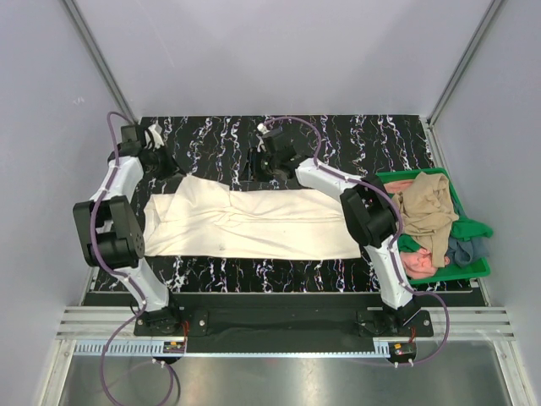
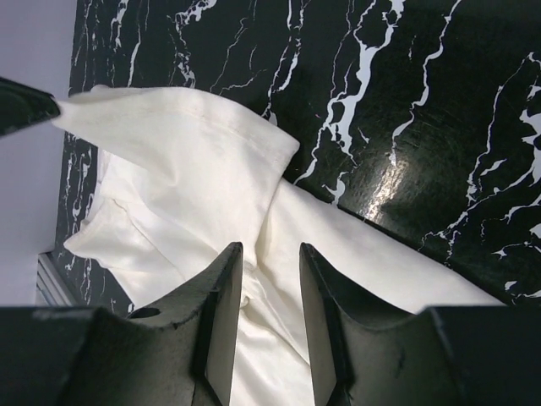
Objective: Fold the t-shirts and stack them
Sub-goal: Fold the tshirt
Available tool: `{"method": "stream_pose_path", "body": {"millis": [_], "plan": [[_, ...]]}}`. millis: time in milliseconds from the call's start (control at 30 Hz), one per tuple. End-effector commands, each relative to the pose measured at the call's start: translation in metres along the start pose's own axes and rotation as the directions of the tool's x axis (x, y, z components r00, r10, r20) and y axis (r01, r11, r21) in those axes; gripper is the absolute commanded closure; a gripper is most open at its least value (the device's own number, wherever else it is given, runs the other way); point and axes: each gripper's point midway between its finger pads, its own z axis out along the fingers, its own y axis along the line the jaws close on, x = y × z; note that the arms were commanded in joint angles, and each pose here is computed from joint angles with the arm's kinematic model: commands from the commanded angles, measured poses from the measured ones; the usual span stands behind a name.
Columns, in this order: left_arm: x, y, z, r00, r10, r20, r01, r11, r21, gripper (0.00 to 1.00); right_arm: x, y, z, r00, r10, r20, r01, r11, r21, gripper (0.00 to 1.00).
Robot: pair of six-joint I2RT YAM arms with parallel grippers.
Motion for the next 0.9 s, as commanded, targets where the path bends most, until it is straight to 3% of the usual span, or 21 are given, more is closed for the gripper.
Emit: {"method": "stream_pose_path", "body": {"millis": [0,333,667,867], "plan": [[0.011,-0.018,-0.022,1.000,0.004,0.002,-0.004,0.998,0.056,1.00,-0.020,0.039,-0.024,0.999,-0.024,0.049,0.028,0.995,-0.092,0.60],[0.071,-0.012,-0.041,0.998,-0.053,-0.036,0.053,0.999,0.004,1.00,0.006,0.051,-0.014,0.998,-0.066,-0.008,0.064,0.989,-0.136,0.56],[0.097,-0.002,-0.066,0.993,-0.118,-0.008,0.116,0.989,-0.087,1.00,0.033,0.057,-0.024,0.992,-0.116,-0.049,0.108,0.983,-0.147,0.53],[0.104,-0.002,-0.089,0.992,-0.116,0.041,0.120,0.985,-0.123,1.00,0.073,0.066,-0.030,0.961,-0.266,-0.076,0.255,0.958,-0.131,0.53]]}}
